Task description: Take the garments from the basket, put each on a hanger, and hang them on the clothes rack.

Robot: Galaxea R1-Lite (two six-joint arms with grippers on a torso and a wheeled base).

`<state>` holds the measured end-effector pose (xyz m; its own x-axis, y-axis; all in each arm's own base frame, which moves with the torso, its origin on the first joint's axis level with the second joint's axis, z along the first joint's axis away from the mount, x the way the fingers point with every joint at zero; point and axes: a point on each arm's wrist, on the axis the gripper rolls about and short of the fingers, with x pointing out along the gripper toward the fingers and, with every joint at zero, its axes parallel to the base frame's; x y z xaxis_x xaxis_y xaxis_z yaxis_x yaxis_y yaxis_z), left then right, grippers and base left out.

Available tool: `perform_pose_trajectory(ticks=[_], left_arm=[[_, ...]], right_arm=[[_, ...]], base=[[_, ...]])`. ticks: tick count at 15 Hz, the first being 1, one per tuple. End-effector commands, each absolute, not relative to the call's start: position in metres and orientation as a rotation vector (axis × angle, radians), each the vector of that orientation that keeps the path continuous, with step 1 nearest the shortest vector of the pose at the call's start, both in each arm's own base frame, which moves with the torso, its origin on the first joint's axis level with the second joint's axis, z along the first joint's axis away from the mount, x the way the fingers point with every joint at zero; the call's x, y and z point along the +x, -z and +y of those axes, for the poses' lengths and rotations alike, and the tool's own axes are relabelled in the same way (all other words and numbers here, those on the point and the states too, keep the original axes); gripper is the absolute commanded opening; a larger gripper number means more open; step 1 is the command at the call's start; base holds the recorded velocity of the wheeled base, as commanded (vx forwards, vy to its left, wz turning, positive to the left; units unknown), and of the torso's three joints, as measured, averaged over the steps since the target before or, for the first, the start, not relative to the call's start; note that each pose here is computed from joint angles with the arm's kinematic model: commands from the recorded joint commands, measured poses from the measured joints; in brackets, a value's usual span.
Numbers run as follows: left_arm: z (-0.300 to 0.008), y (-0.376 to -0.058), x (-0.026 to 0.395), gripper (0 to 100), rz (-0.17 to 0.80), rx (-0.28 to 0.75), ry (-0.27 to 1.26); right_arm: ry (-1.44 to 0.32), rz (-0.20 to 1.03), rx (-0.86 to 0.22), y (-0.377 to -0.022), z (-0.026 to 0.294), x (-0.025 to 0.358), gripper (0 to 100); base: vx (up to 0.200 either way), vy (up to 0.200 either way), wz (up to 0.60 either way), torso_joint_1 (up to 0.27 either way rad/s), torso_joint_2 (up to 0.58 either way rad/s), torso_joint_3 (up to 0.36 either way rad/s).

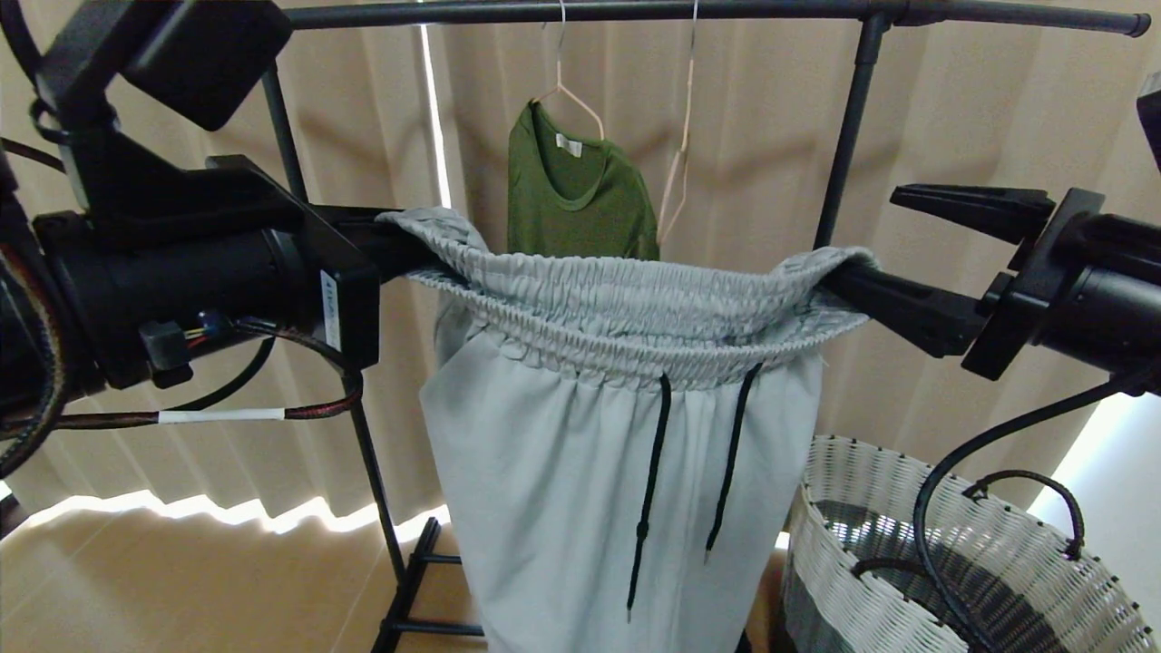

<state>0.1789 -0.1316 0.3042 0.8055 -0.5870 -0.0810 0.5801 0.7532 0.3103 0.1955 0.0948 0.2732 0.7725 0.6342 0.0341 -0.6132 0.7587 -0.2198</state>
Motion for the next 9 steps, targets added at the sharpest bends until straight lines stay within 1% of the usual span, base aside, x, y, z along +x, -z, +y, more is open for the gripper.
perform_pose_trajectory(ticks=[1,3,4,6,9], left_arm=[[-0.128,-0.303,0.184,0,-0.012,0.335,0.603],[-0.115,-0.300,0.193,0,0.011,0.353,0.506],[-0.104,-0.294,0.199,0,0.033,0.381,0.451],[-0.094,-0.285,0.204,0,0.067,0.401,0.405],[-0.092,-0.275,0.205,0,0.075,0.402,0.400]], right_arm=[[-0.693,-0.065,-0.202,-0.259,0.093,0.191,100],[-0.710,-0.050,-0.200,-0.252,0.090,0.182,100],[-0.765,-0.043,-0.196,-0.248,0.090,0.179,100],[-0.807,-0.052,-0.194,-0.247,0.088,0.172,100],[-0.845,-0.043,-0.193,-0.239,0.083,0.160,100]], base=[[0.000,0.000,0.00,0.000,0.00,0.000],[0.000,0.000,0.00,0.000,0.00,0.000],[0.000,0.000,0.00,0.000,0.00,0.000],[0.000,0.000,0.00,0.000,0.00,0.000],[0.000,0.000,0.00,0.000,0.00,0.000]])
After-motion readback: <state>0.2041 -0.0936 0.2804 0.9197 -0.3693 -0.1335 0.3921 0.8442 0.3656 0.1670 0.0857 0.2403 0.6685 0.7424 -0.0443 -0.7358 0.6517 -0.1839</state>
